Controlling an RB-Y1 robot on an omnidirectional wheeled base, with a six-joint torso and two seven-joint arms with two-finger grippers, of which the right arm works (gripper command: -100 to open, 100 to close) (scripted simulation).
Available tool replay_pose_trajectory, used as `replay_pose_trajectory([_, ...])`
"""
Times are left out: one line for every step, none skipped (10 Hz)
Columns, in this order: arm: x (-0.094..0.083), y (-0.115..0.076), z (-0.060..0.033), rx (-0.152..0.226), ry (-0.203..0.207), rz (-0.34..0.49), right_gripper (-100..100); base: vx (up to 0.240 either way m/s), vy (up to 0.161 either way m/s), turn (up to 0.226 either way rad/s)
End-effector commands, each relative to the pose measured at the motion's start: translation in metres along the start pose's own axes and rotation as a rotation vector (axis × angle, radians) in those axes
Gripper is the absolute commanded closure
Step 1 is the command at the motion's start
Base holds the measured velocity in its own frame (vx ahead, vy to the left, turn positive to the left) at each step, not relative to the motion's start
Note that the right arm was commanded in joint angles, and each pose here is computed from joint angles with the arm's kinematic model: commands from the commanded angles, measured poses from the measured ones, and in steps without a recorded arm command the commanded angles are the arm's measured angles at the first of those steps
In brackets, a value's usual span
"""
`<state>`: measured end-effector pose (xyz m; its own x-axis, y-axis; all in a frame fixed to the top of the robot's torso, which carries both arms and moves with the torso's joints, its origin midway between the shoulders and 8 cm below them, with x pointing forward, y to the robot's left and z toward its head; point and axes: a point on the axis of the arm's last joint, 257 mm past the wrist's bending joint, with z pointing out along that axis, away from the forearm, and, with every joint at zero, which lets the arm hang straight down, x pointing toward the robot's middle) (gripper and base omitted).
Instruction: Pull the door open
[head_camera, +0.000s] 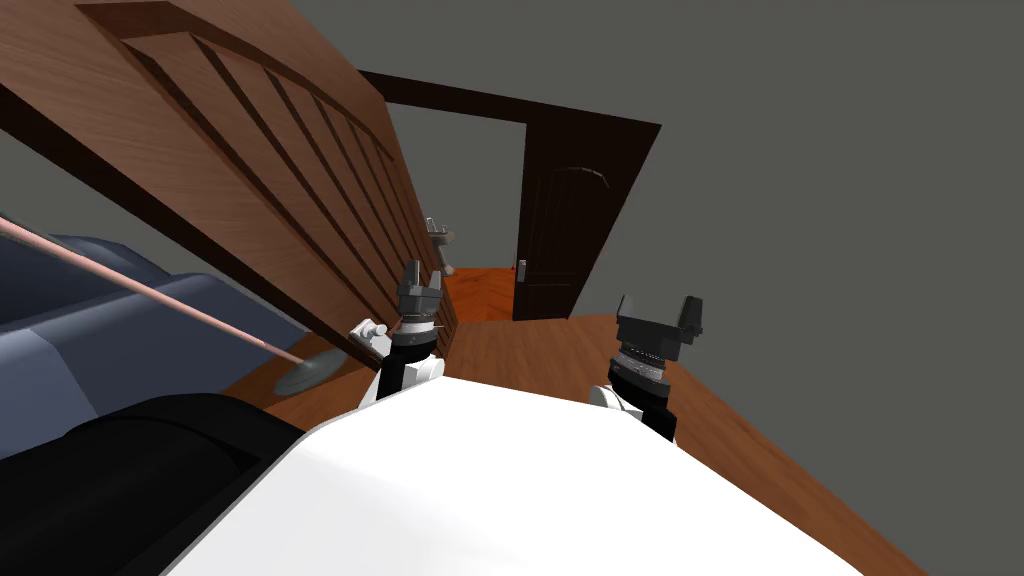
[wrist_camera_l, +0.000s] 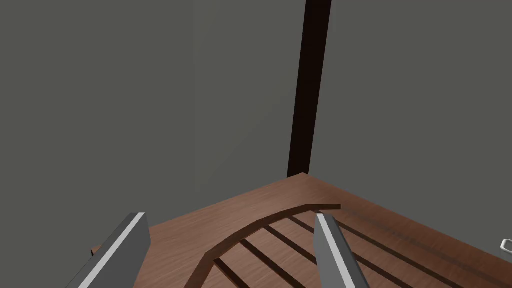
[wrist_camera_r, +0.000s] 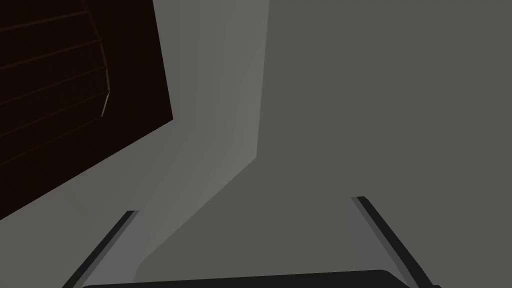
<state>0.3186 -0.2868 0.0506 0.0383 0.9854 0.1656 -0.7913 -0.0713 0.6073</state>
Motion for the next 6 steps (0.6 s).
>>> replay_pose_trajectory([0.001,-0.013,-0.0013,0.025,0.008,-0.001,-100,0.014,-0.059,0.064])
replay_pose_trajectory([0.001,-0.019,-0.0018,0.035,0.01,-0.001,-100,0.15,0.009,0.023])
replay_pose_trajectory([0.001,-0.029,-0.003,0.055,0.016,-0.002,-100,0.171,0.049,0.035])
replay_pose_trajectory([0.001,-0.037,-0.0038,0.069,0.019,-0.002,-100,0.139,0.041,0.033])
replay_pose_trajectory([0.001,-0.051,-0.0057,0.096,0.026,-0.004,-100,0.134,0.024,0.057])
replay_pose_trajectory([0.002,-0.059,-0.0068,0.112,0.029,-0.005,-100,0.159,0.011,0.049])
